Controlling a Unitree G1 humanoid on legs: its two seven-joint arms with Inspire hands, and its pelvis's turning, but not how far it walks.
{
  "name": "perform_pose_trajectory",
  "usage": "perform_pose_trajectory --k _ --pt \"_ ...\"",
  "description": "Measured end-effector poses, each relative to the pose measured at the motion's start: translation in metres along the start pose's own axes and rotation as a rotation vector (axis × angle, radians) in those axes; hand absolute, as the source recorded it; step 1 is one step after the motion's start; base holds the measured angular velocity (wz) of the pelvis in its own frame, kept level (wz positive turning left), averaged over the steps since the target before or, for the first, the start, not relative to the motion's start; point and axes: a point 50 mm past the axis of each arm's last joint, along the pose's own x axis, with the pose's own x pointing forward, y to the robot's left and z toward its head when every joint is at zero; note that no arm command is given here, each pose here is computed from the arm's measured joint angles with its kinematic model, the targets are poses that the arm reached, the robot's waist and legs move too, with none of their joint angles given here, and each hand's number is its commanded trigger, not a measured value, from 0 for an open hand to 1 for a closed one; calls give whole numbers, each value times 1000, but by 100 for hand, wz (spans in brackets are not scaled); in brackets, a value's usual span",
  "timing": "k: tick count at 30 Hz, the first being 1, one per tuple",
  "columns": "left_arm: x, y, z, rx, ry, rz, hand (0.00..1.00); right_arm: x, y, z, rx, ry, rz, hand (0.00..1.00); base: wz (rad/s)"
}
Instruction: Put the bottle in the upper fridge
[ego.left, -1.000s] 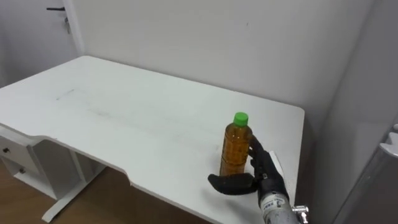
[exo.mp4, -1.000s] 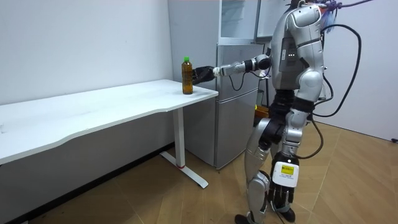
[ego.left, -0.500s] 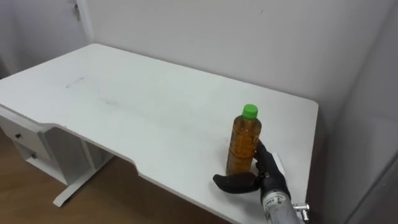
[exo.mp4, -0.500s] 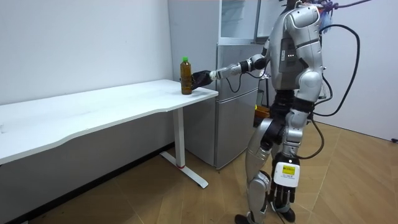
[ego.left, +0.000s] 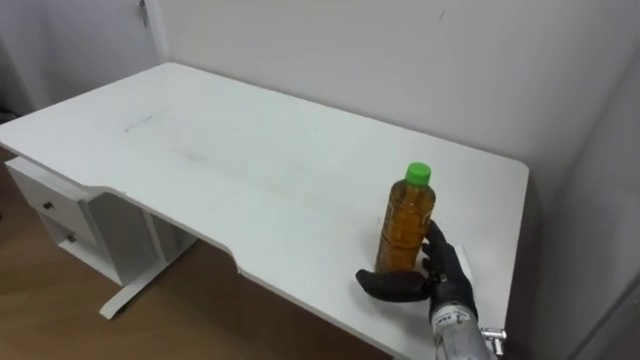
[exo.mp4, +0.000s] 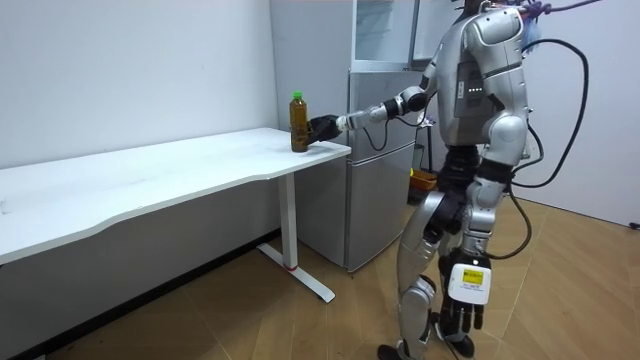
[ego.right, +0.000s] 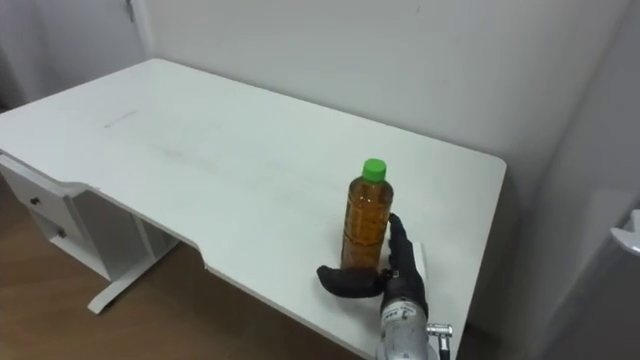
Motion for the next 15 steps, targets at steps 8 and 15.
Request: perform_pose_trajectory --k 8,15 --pt "1 -2 9 -22 -27 3 0 8 -7 15 68 -21 -48 0 0" --pt "0 -4 12 4 -54 -11 0 14 -2 32 95 -61 -13 0 -1"
